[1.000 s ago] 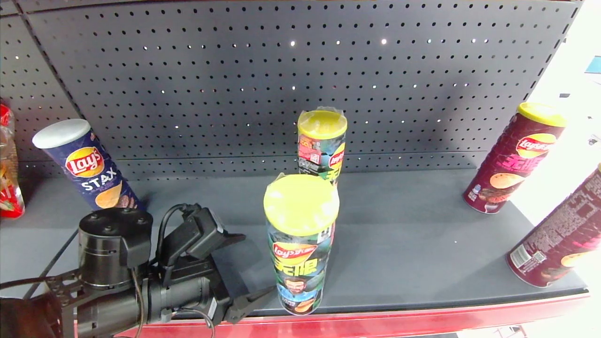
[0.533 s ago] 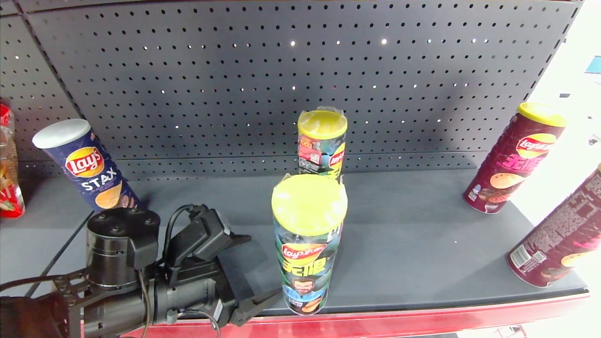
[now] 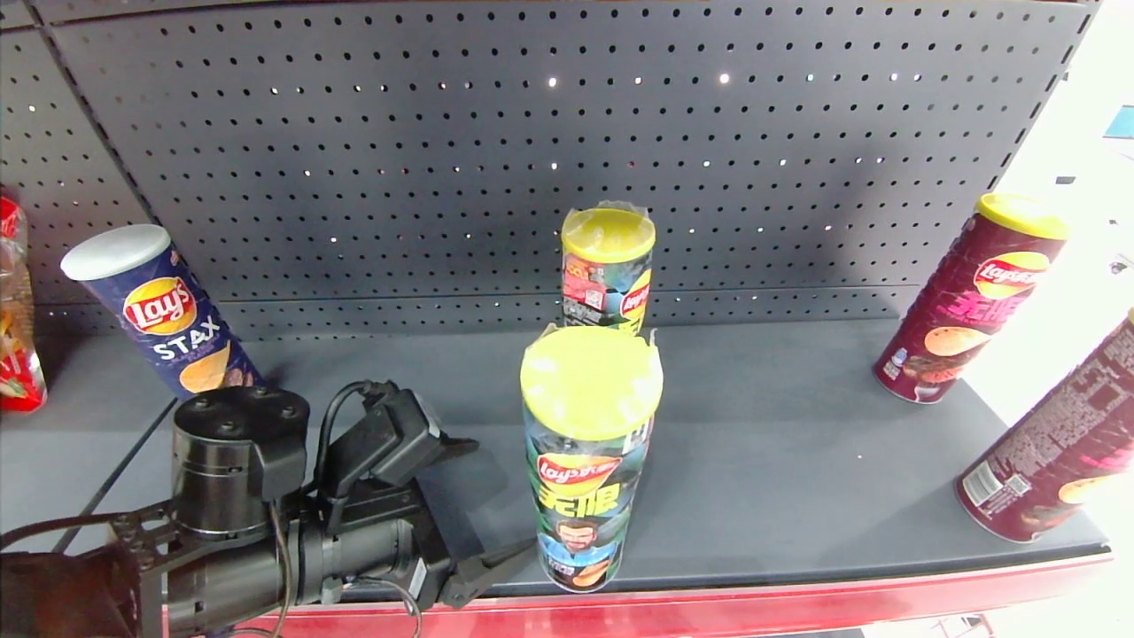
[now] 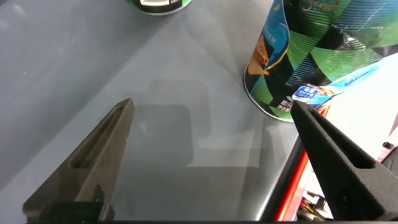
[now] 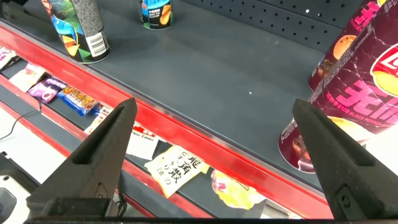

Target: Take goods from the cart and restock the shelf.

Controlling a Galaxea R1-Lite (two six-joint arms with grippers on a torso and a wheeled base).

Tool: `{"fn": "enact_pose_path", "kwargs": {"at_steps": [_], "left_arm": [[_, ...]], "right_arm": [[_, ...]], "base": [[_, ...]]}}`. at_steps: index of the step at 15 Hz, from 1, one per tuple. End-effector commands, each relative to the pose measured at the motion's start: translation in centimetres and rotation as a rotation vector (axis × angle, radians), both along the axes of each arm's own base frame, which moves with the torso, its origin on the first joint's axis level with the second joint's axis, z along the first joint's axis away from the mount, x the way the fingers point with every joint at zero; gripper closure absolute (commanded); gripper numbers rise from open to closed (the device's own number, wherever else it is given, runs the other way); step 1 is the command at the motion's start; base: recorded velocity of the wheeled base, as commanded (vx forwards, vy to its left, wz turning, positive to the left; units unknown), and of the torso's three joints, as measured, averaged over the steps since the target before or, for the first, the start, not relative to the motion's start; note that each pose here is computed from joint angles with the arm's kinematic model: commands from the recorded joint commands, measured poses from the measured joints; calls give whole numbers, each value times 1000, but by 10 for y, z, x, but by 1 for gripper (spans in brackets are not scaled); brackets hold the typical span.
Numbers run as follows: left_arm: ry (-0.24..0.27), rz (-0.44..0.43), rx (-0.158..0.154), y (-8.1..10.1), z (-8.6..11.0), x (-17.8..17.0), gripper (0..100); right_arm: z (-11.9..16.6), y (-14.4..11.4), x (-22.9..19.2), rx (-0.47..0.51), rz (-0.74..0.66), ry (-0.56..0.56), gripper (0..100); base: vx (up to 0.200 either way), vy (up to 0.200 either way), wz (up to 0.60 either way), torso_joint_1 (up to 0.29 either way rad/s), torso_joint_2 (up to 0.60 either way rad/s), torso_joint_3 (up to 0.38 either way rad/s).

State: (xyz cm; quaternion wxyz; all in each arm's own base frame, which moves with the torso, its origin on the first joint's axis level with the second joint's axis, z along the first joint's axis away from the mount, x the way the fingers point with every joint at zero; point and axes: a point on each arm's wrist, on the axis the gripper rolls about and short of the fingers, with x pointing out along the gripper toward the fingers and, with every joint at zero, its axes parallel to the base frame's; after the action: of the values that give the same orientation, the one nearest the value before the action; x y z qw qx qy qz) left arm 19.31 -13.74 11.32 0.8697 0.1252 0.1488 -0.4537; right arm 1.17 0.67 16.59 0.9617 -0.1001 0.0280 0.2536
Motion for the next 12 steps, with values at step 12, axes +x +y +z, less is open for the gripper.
{"fn": "enact_pose_path", "kwargs": {"at_steps": [12], "left_arm": [[3,-13,2,-3,-1,-2,0]], "right_arm": [[-1,0,0,-2,-1,2,0]], "base": [[0,0,0,0,0,0]]}}
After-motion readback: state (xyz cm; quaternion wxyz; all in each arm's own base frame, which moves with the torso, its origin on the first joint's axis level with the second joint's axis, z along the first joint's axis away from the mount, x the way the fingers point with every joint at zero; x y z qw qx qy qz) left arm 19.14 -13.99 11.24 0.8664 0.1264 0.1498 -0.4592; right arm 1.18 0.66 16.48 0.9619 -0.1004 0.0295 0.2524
